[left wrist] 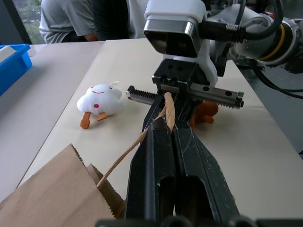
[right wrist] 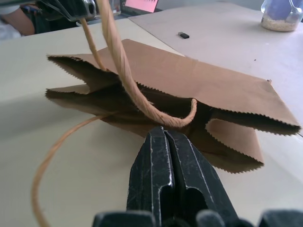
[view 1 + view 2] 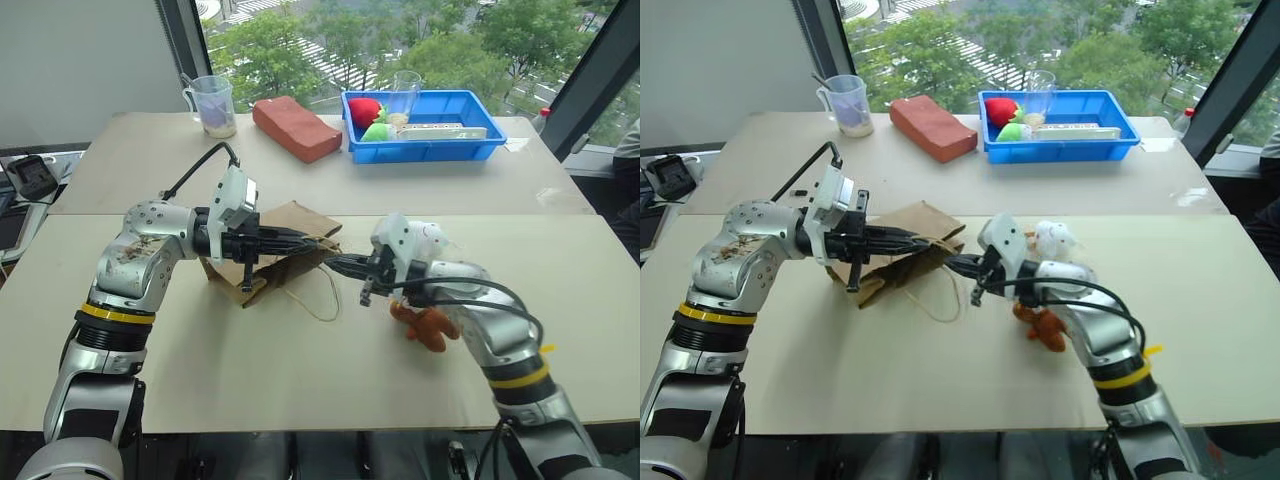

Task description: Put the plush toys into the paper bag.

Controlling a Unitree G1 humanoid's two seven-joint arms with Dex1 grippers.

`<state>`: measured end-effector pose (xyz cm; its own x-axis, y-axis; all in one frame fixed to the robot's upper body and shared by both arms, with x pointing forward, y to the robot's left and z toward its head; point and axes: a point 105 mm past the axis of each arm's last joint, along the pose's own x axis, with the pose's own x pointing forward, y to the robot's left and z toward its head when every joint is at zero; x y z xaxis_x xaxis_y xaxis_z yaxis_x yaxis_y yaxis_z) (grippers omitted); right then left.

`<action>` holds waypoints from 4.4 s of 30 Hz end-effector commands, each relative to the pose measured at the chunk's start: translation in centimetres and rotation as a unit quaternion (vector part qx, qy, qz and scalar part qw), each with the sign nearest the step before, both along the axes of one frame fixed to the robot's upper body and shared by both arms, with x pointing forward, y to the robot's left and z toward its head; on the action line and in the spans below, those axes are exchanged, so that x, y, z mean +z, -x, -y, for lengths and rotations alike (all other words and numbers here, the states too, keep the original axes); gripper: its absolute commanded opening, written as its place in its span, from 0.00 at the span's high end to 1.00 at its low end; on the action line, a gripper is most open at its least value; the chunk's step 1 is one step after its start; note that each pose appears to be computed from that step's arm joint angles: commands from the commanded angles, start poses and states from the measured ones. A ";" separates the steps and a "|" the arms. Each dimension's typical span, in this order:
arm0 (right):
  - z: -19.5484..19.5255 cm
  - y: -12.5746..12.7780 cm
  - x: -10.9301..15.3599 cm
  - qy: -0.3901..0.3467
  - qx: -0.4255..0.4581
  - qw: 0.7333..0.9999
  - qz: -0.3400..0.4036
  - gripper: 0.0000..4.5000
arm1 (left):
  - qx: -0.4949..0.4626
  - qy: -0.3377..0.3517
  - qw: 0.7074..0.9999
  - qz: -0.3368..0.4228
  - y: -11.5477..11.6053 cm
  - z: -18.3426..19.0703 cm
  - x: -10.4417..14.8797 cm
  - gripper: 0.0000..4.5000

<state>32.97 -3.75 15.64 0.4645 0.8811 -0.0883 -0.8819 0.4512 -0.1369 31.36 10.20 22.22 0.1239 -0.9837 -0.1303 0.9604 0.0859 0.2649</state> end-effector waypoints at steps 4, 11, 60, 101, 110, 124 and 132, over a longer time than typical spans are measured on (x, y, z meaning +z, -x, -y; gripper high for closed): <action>-2.9 -2.1 0.2 -0.051 -0.026 0.998 0.008 0.99 | 0.024 0.042 0.998 0.045 -0.7 0.1 2.8 1.00; -5.4 -3.3 -2.0 -0.047 -0.046 0.998 -0.006 0.99 | 0.051 0.067 0.995 0.061 -1.1 0.1 3.9 1.00; -4.3 -4.2 2.2 -0.054 -0.087 0.995 0.002 0.99 | 0.196 0.109 0.961 0.160 -3.2 -1.6 5.5 1.00; 15.6 6.2 -4.7 0.179 -0.130 0.965 -0.139 0.50 | 0.138 0.076 0.978 0.137 -1.9 -1.0 5.3 1.00; 12.6 4.9 -1.2 0.107 -0.099 0.983 -0.113 0.99 | 0.127 0.078 0.980 0.136 -1.8 -0.6 5.3 1.00; 1.0 -1.0 2.4 0.015 -0.061 0.991 -0.120 0.99 | 0.093 0.085 0.982 0.138 -1.2 0.9 5.4 1.00; -5.5 -2.9 1.6 0.000 -0.052 0.992 -0.114 0.99 | 0.081 0.092 0.983 0.138 -0.9 1.7 5.6 1.00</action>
